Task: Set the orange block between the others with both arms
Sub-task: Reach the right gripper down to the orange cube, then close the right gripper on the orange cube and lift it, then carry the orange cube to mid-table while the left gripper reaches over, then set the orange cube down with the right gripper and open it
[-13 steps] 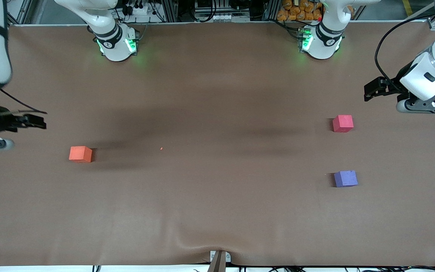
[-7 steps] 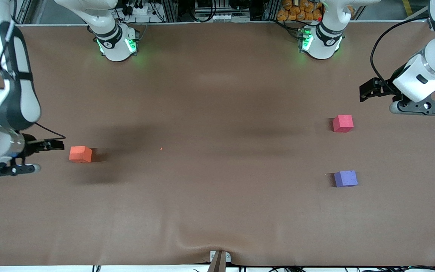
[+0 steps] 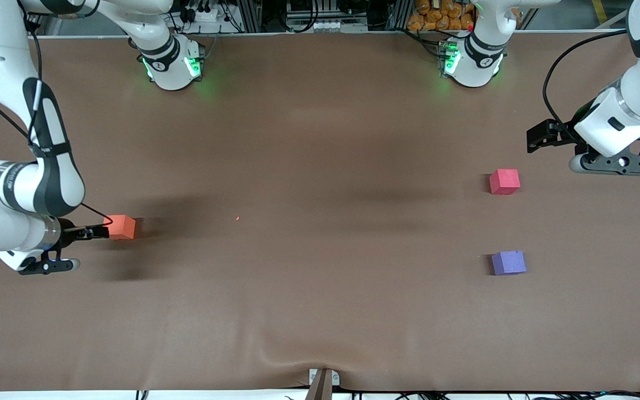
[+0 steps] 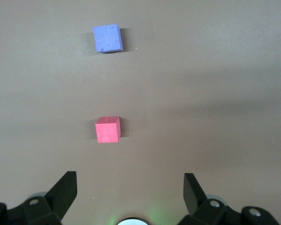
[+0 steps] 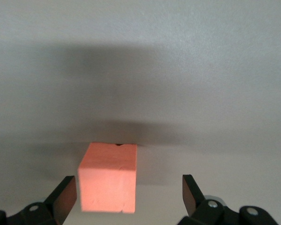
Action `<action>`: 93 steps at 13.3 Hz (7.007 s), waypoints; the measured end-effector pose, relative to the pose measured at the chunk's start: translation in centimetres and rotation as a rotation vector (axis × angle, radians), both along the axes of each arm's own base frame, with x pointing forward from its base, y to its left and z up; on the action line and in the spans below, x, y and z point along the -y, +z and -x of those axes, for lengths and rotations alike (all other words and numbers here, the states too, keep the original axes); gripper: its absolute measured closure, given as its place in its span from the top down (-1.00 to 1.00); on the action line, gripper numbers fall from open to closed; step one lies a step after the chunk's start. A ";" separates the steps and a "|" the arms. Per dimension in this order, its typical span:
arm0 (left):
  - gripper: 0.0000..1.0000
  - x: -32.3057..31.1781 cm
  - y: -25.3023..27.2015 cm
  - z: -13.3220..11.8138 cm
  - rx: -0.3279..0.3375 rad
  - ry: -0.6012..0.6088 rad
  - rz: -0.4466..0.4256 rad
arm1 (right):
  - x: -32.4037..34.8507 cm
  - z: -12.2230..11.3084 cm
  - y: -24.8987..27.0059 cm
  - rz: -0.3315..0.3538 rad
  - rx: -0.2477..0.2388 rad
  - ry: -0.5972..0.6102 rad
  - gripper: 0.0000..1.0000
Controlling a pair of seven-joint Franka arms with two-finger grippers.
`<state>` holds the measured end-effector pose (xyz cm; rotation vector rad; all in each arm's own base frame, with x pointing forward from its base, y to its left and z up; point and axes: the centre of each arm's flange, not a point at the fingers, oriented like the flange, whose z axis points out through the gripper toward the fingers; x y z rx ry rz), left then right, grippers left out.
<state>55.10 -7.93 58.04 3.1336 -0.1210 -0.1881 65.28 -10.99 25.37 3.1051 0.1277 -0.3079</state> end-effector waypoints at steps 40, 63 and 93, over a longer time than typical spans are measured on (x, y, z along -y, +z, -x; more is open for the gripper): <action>1.00 0.7 -4.2 -1.2 -0.076 0.038 -0.012 | -18.0 -4.3 14.0 -0.041 0.116 -0.186 0.12; 1.00 8.6 -12.8 -3.5 0.044 0.234 0.002 | -55.8 8.3 8.2 -0.200 0.092 -0.113 0.28; 1.00 33.9 -29.1 -8.8 0.315 0.575 0.294 | -35.8 -2.6 21.1 -0.062 0.363 -0.369 1.00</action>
